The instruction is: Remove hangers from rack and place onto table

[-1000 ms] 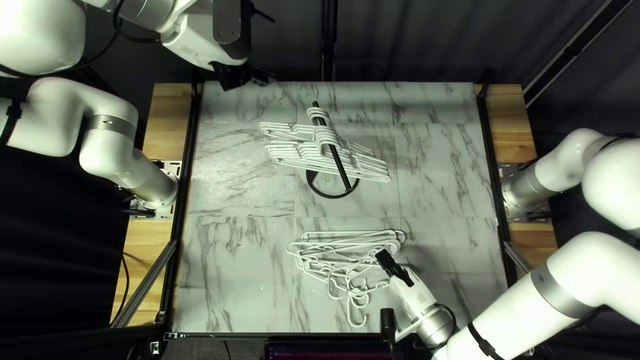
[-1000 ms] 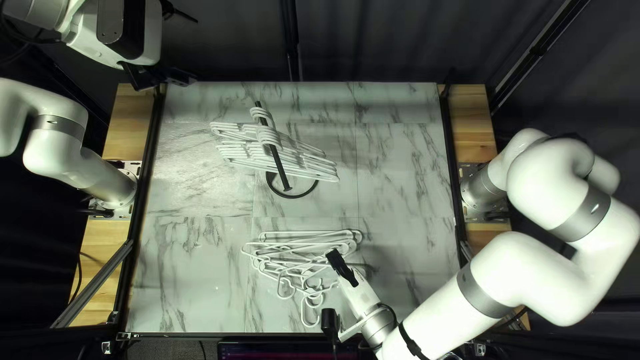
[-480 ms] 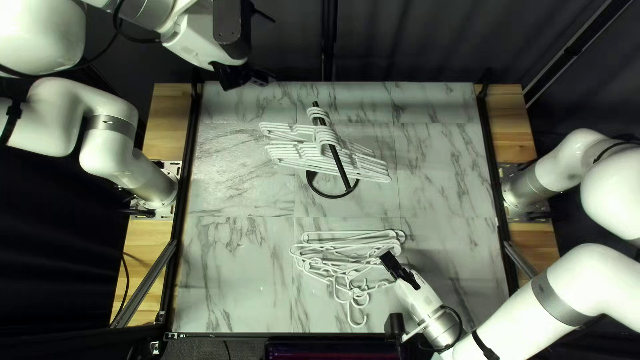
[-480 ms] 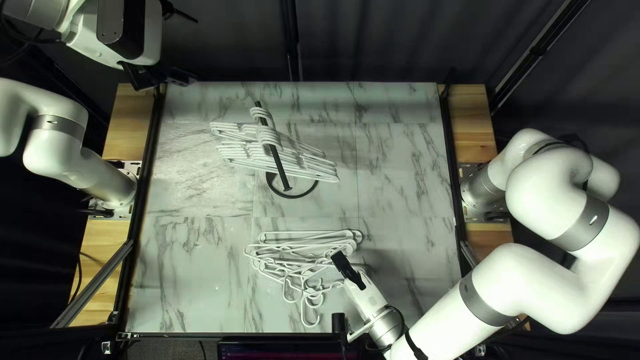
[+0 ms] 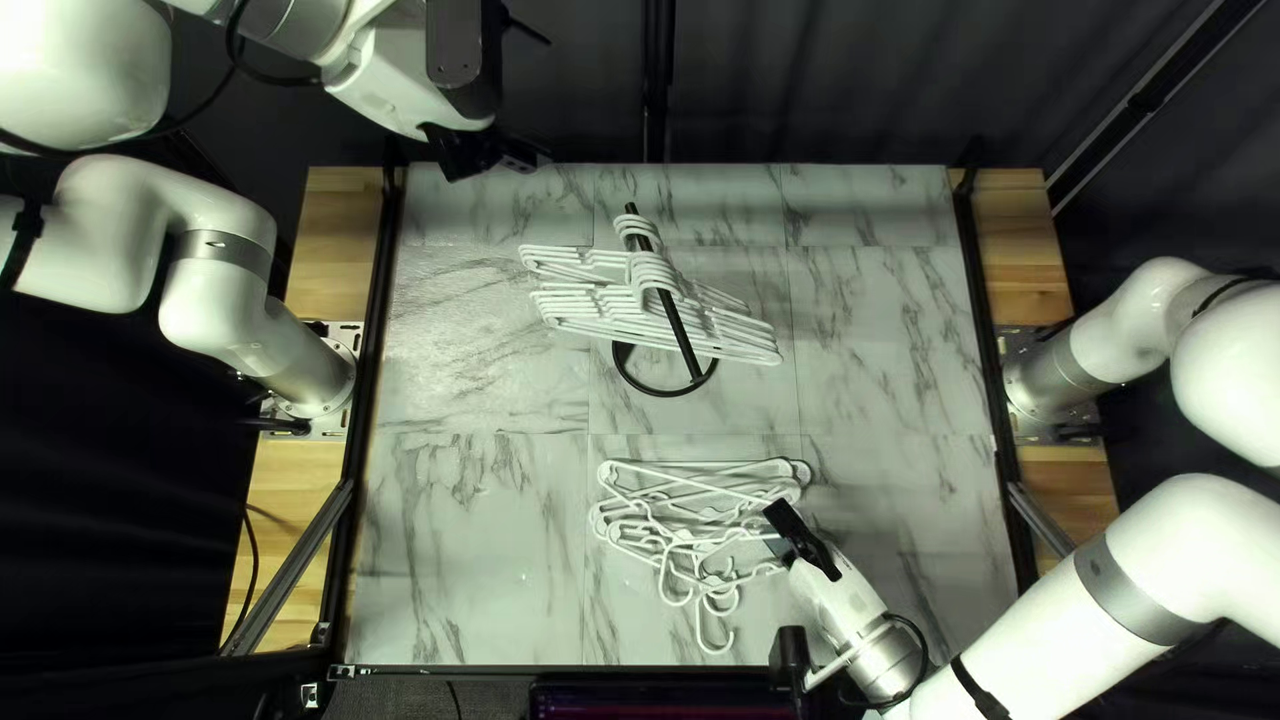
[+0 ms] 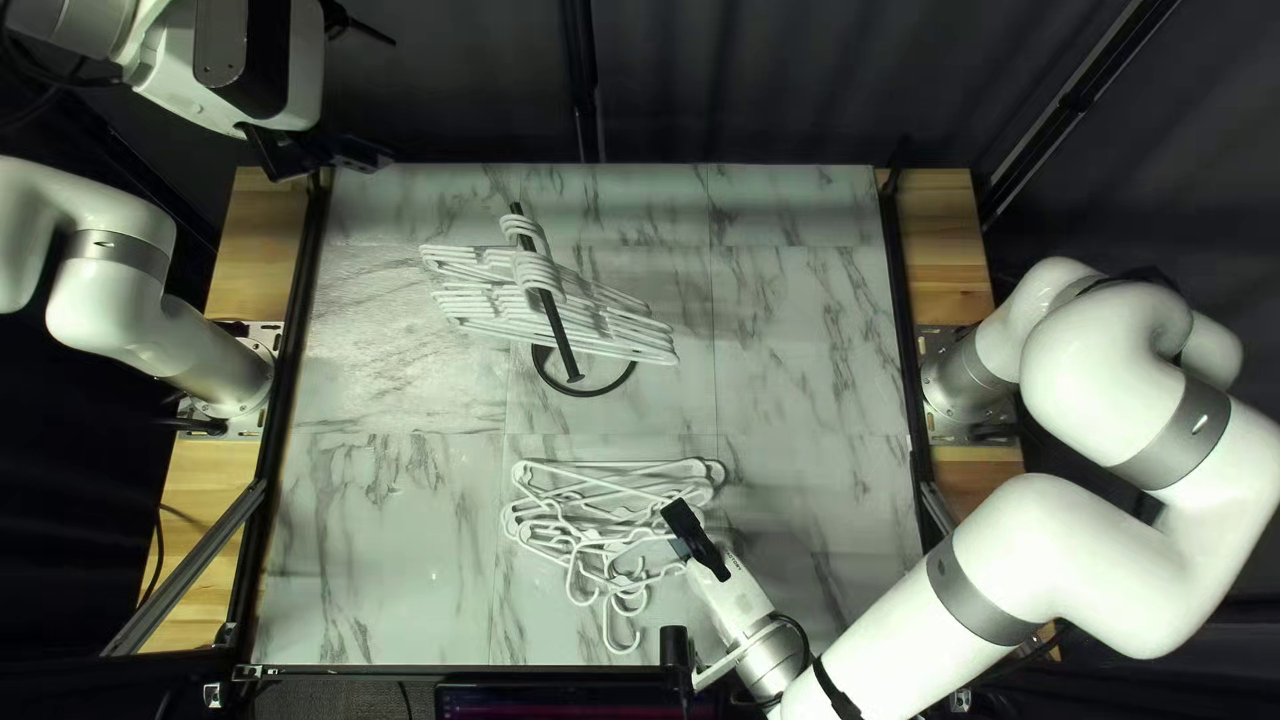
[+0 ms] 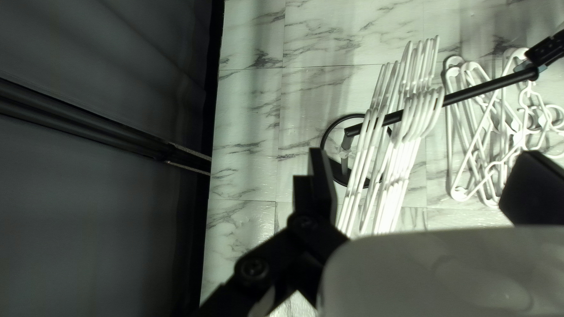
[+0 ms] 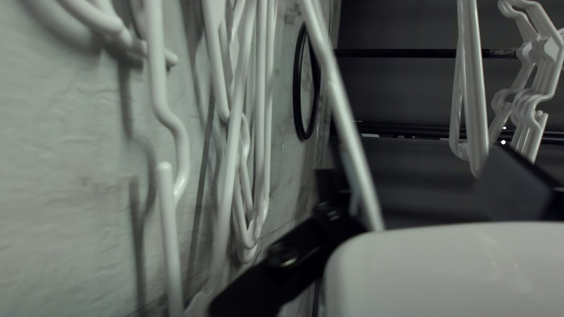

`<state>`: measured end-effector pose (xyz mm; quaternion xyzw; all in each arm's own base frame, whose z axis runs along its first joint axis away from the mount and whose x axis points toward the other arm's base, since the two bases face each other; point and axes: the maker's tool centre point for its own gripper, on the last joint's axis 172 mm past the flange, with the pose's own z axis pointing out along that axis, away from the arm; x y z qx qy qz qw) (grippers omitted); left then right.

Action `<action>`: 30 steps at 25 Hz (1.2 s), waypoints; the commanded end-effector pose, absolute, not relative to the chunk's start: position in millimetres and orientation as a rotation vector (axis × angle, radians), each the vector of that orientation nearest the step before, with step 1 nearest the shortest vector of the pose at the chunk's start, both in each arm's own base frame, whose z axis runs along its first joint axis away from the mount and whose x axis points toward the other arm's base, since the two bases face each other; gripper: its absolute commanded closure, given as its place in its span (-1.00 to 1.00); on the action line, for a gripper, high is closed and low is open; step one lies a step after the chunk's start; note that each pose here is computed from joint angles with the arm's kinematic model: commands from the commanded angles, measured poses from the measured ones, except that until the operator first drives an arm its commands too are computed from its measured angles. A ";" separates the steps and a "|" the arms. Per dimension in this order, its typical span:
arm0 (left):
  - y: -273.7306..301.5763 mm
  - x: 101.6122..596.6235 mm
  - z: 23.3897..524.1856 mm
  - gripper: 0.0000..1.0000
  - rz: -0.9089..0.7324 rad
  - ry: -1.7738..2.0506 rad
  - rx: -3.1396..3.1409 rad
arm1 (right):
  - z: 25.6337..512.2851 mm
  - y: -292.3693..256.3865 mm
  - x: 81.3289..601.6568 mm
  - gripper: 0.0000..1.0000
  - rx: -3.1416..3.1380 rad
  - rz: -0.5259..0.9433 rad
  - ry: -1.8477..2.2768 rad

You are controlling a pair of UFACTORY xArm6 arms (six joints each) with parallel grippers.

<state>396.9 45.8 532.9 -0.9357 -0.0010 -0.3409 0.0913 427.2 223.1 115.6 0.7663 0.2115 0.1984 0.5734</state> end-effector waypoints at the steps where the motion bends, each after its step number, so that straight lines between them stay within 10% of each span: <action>1: 45.8 396.9 532.9 -1.00 -1.013 -0.003 -2.780 | 123.2 228.4 430.6 -1.00 1.851 0.470 0.507; 30: 45.8 396.9 532.9 -1.00 -1.013 -0.003 -2.780 | 121.9 227.8 417.2 -1.00 2.361 0.734 0.476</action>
